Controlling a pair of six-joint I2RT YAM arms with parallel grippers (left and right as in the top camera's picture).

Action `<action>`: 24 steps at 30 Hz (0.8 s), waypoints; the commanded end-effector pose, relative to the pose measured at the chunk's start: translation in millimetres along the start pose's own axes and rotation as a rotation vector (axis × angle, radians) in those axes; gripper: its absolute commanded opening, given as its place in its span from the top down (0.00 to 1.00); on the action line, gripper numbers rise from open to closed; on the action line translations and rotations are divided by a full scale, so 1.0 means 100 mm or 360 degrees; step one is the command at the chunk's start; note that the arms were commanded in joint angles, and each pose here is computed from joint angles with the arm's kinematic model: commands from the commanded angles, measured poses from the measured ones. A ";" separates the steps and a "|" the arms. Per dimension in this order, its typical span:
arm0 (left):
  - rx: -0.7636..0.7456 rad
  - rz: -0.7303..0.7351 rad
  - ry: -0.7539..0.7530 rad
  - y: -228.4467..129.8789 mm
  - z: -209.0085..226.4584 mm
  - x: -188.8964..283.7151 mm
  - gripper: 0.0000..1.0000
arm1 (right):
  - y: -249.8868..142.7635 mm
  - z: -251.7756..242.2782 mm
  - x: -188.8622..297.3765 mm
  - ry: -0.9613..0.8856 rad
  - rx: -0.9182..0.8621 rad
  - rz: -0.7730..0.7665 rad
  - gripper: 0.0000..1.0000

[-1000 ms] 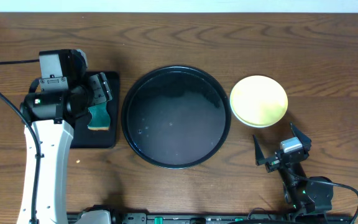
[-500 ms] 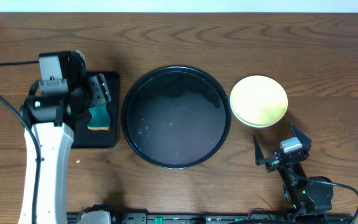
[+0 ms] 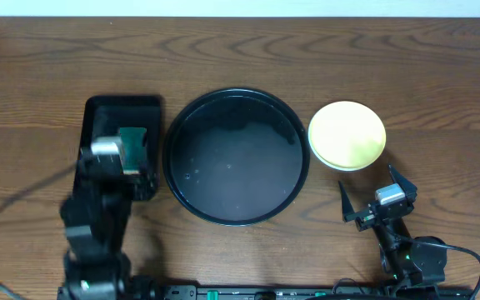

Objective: Clean dirty plates on tray and stack at the side

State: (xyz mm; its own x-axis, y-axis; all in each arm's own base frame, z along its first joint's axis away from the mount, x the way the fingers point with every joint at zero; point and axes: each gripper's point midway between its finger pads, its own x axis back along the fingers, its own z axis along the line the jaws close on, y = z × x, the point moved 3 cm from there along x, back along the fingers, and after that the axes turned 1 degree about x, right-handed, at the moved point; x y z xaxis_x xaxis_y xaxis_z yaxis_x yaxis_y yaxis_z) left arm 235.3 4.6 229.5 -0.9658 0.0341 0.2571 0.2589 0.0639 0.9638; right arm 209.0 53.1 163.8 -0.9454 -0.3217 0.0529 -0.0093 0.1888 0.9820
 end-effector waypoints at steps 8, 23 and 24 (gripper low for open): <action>-0.0176 -0.0233 0.0020 -0.57 0.03 0.03 0.25 | -0.01 -0.01 0.00 -0.0009 0.0016 0.0000 0.01; -0.0155 -0.0192 0.0057 -0.87 0.09 -0.01 0.25 | -0.01 -0.01 0.00 -0.0009 0.0016 0.0000 0.01; -0.0155 -0.0192 0.0057 -0.87 0.09 -0.01 0.25 | -0.01 -0.01 0.00 -0.0009 0.0016 0.0000 0.01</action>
State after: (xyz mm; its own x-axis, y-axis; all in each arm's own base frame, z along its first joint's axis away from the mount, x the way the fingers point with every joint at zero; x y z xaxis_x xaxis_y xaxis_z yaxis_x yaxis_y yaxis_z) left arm 214.5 7.1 158.4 -0.9949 -0.0003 0.1006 0.1006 -0.0270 0.9946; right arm 209.0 53.1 163.8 -0.9454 -0.3217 0.0529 -0.0093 0.1888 0.9820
